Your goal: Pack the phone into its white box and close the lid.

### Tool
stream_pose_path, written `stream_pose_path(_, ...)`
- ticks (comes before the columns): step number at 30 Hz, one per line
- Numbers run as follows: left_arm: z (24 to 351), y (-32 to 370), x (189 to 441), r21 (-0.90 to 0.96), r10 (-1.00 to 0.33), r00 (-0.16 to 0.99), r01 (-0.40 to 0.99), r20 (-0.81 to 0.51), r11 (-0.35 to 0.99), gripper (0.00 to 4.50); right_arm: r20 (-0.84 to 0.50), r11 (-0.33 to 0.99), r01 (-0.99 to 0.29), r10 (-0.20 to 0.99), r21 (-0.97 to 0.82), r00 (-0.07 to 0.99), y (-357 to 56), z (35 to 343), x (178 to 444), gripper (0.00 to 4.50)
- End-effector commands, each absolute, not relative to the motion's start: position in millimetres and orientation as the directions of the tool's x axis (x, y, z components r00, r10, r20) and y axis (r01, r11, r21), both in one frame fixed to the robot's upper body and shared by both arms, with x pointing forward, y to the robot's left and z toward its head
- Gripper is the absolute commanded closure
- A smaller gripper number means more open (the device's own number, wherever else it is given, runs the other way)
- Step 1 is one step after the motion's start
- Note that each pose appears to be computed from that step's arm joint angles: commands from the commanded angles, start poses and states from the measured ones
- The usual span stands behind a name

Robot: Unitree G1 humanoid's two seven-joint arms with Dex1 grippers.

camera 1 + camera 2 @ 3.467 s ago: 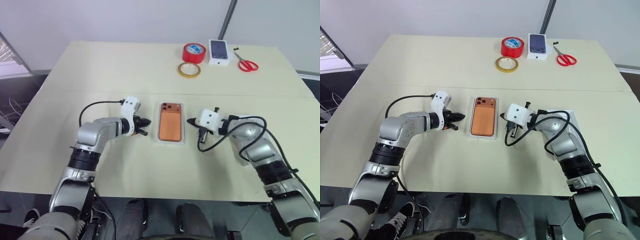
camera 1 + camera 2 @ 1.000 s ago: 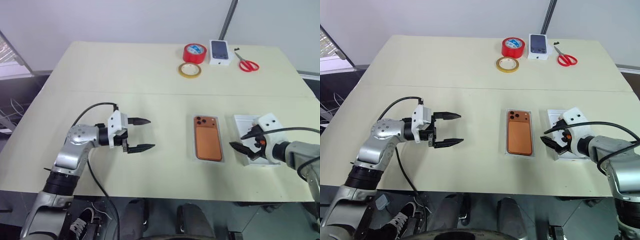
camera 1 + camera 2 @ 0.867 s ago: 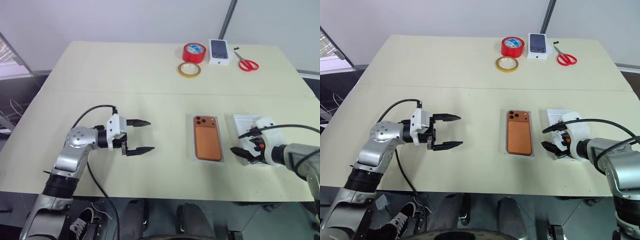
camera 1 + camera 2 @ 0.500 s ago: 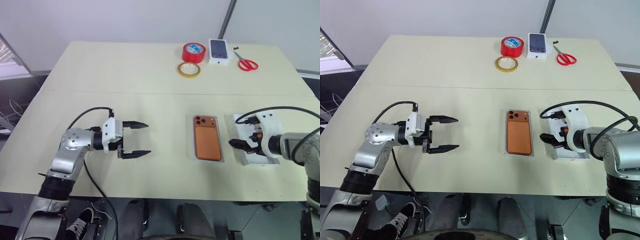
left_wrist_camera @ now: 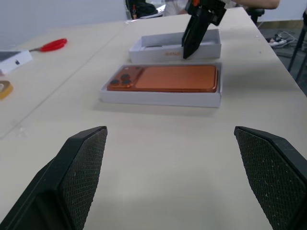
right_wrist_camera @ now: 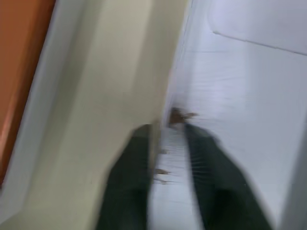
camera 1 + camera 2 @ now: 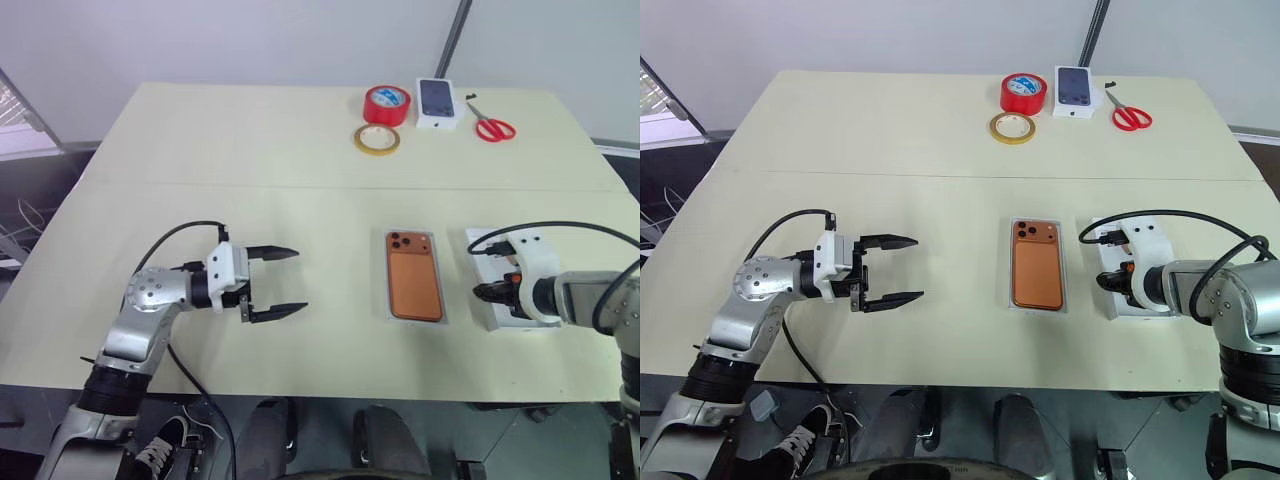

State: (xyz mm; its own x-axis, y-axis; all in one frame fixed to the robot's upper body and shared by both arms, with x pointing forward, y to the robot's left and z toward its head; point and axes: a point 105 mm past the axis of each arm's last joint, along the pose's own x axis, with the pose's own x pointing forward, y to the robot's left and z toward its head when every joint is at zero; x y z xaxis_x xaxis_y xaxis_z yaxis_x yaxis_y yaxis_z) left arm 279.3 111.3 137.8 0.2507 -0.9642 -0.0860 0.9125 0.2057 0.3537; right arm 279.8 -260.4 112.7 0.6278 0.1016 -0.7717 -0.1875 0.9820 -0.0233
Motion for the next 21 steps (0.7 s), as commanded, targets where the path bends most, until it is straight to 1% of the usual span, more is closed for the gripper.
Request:
stream_pose_path(1,145.7,107.9,277.5,0.38,-0.965,0.255,0.901,-0.068,0.211,0.0,-0.788,0.988,-0.155,0.076,-0.025,0.611,-263.8,105.8,278.6,4.46)
stream_pose_path(8,148.5,107.0,279.6,0.371,-0.961,0.27,0.9,-0.061,0.229,0.0,-0.77,0.994,-0.105,0.077,0.012,0.633,-262.4,104.8,282.8,4.46)
stream_pose_path(10,149.7,106.3,281.9,0.374,-0.96,0.275,0.897,-0.058,0.235,0.0,-0.739,0.995,-0.096,0.094,0.039,0.667,-260.5,113.8,289.1,4.46)
stream_pose_path(12,152.2,105.3,285.0,0.367,-0.958,0.283,0.897,-0.047,0.247,0.0,-0.691,0.996,-0.047,0.091,0.082,0.717,-262.7,125.7,299.5,4.46)
stream_pose_path(14,153.3,105.1,287.1,0.366,-0.957,0.288,0.895,-0.043,0.253,0.0,-0.665,0.994,-0.021,0.089,0.109,0.741,-262.1,131.3,305.8,4.46)
stream_pose_path(16,153.8,104.8,289.1,0.373,-0.956,0.291,0.892,-0.044,0.254,0.0,-0.605,0.982,0.004,0.114,0.19,0.788,-255.9,143.3,318.2,4.46)
stream_pose_path(18,154.5,104.4,291.8,0.376,-0.954,0.295,0.89,-0.043,0.259,0.0,-0.528,0.965,-0.038,0.175,0.259,0.831,-242.9,160.7,328.4,4.46)
stream_pose_path(20,155.2,103.8,294.3,0.376,-0.952,0.302,0.888,-0.039,0.266,0.0,-0.448,0.954,-0.073,0.204,0.292,0.871,-235.1,175.0,337.8,4.46)
stream_pose_path(21,155.6,103.4,295.3,0.379,-0.951,0.306,0.885,-0.035,0.271,0.0,-0.392,0.932,-0.09,0.233,0.351,0.89,-229.3,183.0,343.1,4.46)
